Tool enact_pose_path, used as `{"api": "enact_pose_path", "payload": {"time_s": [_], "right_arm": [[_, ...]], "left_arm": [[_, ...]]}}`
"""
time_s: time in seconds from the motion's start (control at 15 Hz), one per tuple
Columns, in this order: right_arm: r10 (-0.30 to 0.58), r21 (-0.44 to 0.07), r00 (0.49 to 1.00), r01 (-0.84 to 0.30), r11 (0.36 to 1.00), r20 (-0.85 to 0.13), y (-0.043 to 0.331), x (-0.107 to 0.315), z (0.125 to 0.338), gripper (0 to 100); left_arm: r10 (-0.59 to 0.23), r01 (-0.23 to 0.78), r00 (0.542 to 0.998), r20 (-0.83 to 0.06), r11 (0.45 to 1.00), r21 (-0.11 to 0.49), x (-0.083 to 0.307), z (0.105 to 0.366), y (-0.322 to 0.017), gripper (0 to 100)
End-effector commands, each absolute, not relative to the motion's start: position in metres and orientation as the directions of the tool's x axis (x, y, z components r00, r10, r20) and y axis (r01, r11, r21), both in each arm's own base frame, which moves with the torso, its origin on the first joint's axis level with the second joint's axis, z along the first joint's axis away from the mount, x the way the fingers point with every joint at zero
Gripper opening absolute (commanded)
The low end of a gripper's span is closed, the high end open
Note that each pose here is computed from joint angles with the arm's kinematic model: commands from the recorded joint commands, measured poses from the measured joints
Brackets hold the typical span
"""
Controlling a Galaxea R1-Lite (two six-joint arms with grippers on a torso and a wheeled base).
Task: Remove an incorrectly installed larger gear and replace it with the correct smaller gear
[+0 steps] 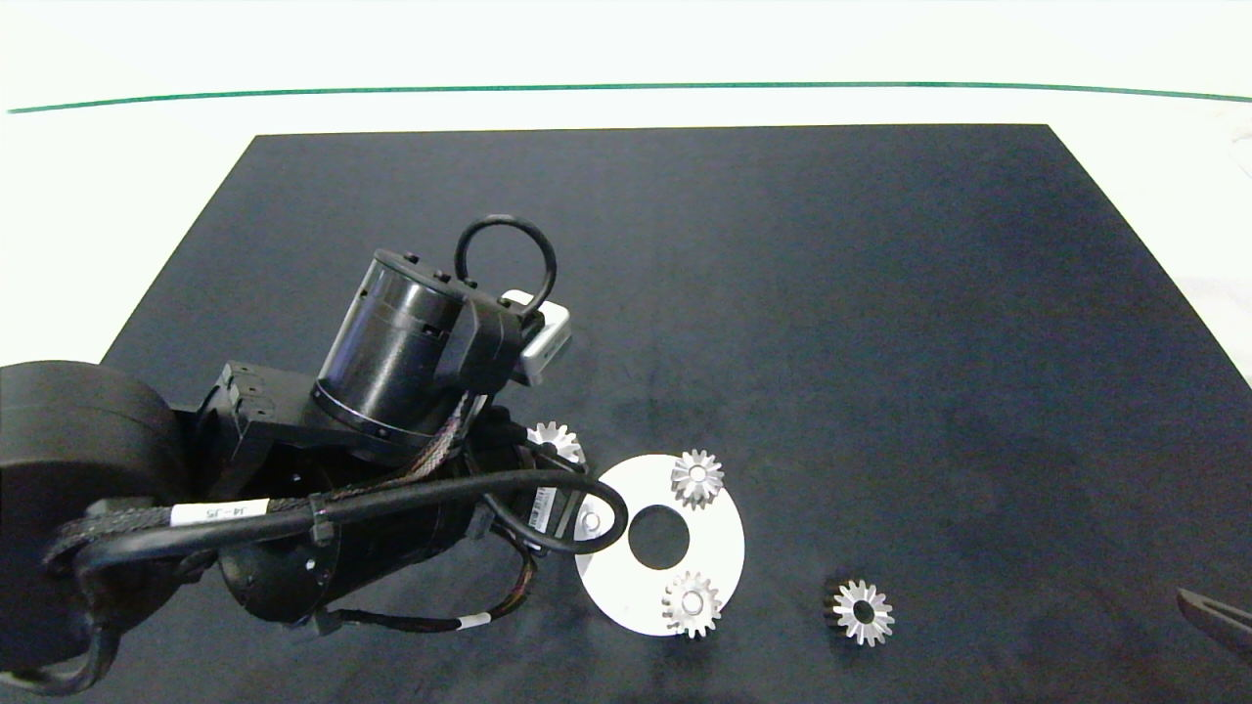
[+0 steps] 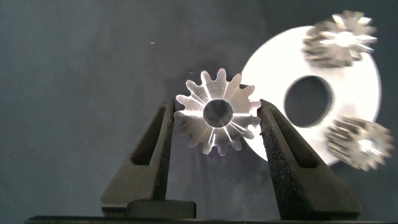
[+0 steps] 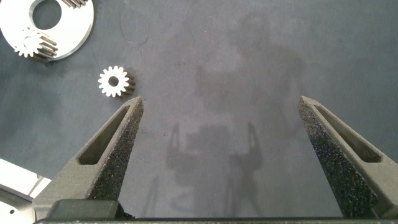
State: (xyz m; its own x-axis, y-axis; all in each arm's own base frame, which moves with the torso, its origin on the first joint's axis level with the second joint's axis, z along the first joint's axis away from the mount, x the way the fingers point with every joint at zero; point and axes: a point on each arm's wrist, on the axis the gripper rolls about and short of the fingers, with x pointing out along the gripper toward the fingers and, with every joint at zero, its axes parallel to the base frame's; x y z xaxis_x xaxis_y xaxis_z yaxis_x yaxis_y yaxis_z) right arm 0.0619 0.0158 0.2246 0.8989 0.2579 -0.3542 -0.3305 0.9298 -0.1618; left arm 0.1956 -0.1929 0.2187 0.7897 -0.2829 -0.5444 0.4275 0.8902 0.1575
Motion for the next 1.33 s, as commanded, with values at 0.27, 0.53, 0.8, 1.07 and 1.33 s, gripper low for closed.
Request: {"api": "enact_pose_path", "payload": {"time_s": [0.27, 0.53, 0.8, 1.07, 1.33], "right_arm": [[0.260, -0.162, 0.897, -0.334, 0.929, -0.358, 0.016, 0.063, 0.224, 100], [0.260, -0.161, 0.895, -0.335, 0.928, -0.362, 0.016, 0.063, 0.224, 100], [0.283, -0.159, 0.887, -0.359, 0.920, -0.365, 0.018, 0.062, 0.222, 100], [0.285, -0.160, 0.884, -0.363, 0.918, -0.370, 0.018, 0.062, 0.222, 100], [0.318, -0.163, 0.869, -0.401, 0.901, -0.378, 0.021, 0.061, 0.221, 100]], "left_arm": [[-0.193, 0.368, 0.777, -0.599, 0.911, 0.183, 0.225, 0.197, -0.192, 34], [-0.191, 0.368, 0.774, -0.604, 0.912, 0.183, 0.226, 0.195, -0.193, 34], [-0.200, 0.359, 0.784, -0.587, 0.918, 0.167, 0.226, 0.201, -0.193, 100], [-0.205, 0.350, 0.798, -0.566, 0.923, 0.159, 0.223, 0.210, -0.187, 100], [-0.153, 0.238, 0.859, -0.488, 0.964, 0.118, 0.202, 0.278, -0.135, 100]]}}
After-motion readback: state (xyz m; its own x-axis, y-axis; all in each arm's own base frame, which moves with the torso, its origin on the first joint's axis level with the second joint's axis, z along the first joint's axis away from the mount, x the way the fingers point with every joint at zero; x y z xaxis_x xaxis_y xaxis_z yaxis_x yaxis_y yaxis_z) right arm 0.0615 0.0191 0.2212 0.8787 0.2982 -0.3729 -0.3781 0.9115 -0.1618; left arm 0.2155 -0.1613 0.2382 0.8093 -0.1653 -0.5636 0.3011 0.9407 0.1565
